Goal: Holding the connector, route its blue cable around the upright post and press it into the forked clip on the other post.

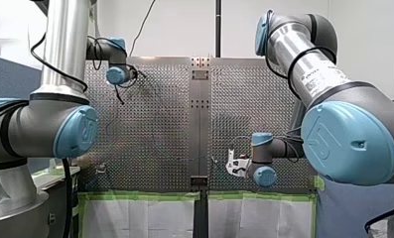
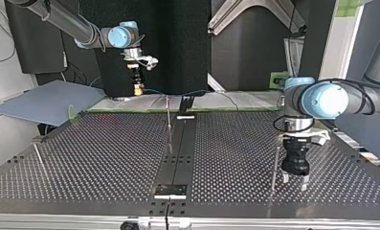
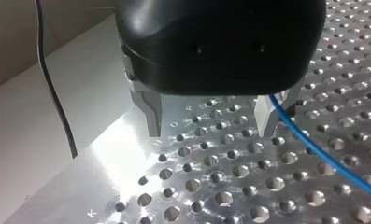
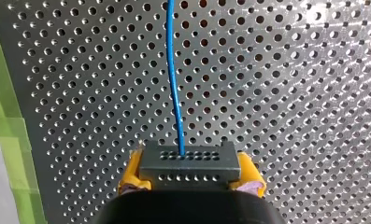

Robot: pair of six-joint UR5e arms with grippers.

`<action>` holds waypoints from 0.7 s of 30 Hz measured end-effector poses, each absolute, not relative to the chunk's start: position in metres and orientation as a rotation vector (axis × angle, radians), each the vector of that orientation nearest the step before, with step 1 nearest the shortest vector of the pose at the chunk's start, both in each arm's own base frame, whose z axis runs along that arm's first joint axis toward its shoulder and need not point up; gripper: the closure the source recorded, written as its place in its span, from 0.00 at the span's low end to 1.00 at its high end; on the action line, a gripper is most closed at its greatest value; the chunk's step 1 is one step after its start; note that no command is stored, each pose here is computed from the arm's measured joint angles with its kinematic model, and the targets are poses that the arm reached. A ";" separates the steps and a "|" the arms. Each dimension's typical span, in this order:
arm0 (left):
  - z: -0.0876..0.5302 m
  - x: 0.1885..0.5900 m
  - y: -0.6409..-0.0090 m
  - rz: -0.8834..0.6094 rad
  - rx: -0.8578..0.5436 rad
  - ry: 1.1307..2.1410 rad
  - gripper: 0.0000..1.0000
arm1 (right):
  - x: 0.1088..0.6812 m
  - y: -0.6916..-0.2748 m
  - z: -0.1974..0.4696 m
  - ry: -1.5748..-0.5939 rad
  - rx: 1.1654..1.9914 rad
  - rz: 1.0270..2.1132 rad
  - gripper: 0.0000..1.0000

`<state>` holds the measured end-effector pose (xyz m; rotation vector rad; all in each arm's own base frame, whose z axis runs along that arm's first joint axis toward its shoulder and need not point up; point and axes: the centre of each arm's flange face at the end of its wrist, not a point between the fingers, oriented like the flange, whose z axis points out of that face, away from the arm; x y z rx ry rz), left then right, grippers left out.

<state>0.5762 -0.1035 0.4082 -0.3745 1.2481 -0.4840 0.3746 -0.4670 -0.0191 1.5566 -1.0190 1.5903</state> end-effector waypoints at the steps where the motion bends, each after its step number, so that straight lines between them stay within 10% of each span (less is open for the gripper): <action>1: 0.407 0.576 -0.104 -0.484 -0.375 1.248 0.00 | 0.375 -0.467 -0.019 -1.019 1.557 1.590 1.00; 21: 0.367 0.557 -0.108 -0.574 -0.446 1.398 0.00 | 0.374 -0.467 -0.019 -1.018 1.557 1.588 1.00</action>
